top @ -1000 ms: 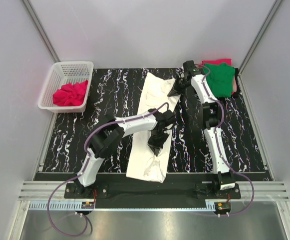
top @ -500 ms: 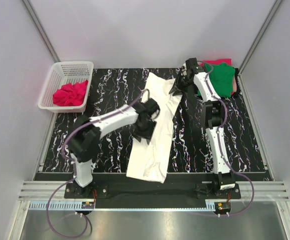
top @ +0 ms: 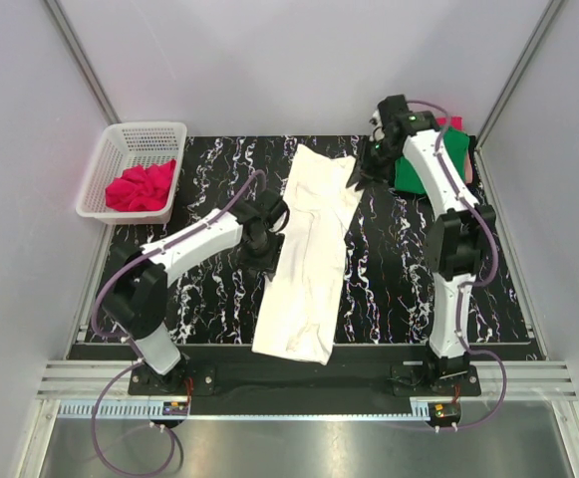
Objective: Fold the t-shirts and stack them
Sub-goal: Fold the tshirt
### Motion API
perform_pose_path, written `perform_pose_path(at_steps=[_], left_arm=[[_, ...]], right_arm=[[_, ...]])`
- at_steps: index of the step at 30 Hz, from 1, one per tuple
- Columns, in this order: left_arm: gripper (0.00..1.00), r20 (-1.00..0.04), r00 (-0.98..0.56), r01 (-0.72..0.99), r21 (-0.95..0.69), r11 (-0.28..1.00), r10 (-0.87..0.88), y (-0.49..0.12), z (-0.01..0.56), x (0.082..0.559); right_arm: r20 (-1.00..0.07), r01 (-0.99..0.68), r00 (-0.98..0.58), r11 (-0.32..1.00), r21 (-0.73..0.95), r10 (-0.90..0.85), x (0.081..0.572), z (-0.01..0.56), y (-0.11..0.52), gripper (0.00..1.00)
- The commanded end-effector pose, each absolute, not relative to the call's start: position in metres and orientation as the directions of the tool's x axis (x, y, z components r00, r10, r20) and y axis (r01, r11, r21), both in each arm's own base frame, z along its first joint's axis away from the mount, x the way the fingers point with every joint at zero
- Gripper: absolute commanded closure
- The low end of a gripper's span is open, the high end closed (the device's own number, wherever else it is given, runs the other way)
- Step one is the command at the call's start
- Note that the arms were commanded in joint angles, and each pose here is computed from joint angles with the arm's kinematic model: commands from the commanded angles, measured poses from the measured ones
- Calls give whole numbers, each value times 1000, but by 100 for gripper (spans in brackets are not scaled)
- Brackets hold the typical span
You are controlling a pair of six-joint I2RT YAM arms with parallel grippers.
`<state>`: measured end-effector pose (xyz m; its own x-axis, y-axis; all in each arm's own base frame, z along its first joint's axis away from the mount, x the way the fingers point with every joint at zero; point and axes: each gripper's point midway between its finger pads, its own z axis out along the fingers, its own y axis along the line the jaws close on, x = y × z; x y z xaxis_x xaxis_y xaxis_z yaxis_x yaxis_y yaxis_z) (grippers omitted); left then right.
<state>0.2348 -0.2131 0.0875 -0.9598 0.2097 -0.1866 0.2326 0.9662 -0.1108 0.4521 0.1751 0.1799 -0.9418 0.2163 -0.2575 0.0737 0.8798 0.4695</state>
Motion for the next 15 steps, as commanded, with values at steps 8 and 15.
perform_pose_path(at_steps=[8,15], left_arm=[[49,-401,-908,217,-203,955,121,-246,152,395],[50,-289,-952,191,-307,932,100,-276,104,419]], right_arm=[[-61,170,-970,835,523,236,271,177,216,64],[2,119,-990,826,550,141,214,168,252,62]])
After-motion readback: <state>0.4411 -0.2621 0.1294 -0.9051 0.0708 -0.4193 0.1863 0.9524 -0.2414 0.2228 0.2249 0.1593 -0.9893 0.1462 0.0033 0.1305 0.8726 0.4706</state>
